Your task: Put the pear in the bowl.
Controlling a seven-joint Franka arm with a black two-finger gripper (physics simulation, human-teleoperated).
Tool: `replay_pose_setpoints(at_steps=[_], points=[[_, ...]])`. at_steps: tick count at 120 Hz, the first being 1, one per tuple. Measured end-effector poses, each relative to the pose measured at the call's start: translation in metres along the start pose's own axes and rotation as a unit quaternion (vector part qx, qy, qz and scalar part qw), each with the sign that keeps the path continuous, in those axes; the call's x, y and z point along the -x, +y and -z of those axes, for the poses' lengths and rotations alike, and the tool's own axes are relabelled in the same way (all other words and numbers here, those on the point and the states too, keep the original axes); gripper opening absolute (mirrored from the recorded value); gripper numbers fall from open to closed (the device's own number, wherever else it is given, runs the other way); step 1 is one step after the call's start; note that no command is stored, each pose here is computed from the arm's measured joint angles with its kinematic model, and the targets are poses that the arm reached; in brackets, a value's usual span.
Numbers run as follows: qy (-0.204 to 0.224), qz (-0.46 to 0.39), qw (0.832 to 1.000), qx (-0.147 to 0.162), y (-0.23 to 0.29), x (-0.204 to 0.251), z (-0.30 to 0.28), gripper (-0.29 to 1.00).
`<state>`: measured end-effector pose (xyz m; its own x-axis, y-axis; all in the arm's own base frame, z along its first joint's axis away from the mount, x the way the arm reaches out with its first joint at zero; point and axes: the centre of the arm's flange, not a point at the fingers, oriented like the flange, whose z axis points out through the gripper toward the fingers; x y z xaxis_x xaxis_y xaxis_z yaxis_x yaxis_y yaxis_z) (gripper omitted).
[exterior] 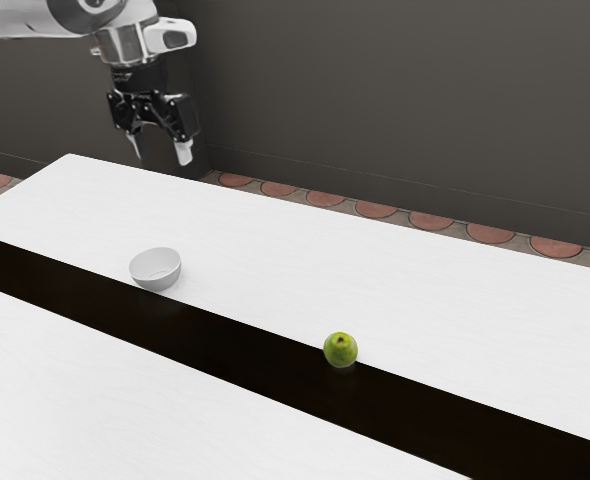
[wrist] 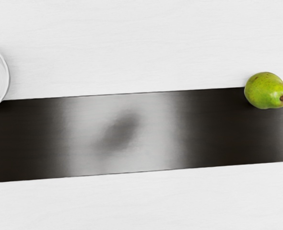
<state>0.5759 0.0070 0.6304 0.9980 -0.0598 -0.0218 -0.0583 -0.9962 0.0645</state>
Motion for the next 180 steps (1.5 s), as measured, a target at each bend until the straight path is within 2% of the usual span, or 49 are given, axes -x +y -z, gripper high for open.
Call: replay_pose_setpoints(at_steps=[20,33,53,70,84,107,150,180], points=[[0.003,-0.004,1.0,-0.001,0.004,-0.002,-0.006,0.68],[-0.021,0.0,1.0,-0.001,0.016,-0.008,-0.033,0.68],[-0.071,0.009,0.997,-0.011,0.067,-0.035,-0.104,0.68],[-0.088,0.052,0.995,-0.015,0.106,-0.047,-0.143,0.68],[-0.087,0.092,0.992,-0.021,0.131,-0.06,-0.172,0.68],[-0.058,0.124,0.99,-0.035,0.179,-0.098,-0.198,0.68],[-0.05,0.179,0.979,-0.087,0.201,-0.12,-0.276,0.68],[-0.059,0.178,0.979,-0.076,0.245,-0.119,-0.34,0.68]])
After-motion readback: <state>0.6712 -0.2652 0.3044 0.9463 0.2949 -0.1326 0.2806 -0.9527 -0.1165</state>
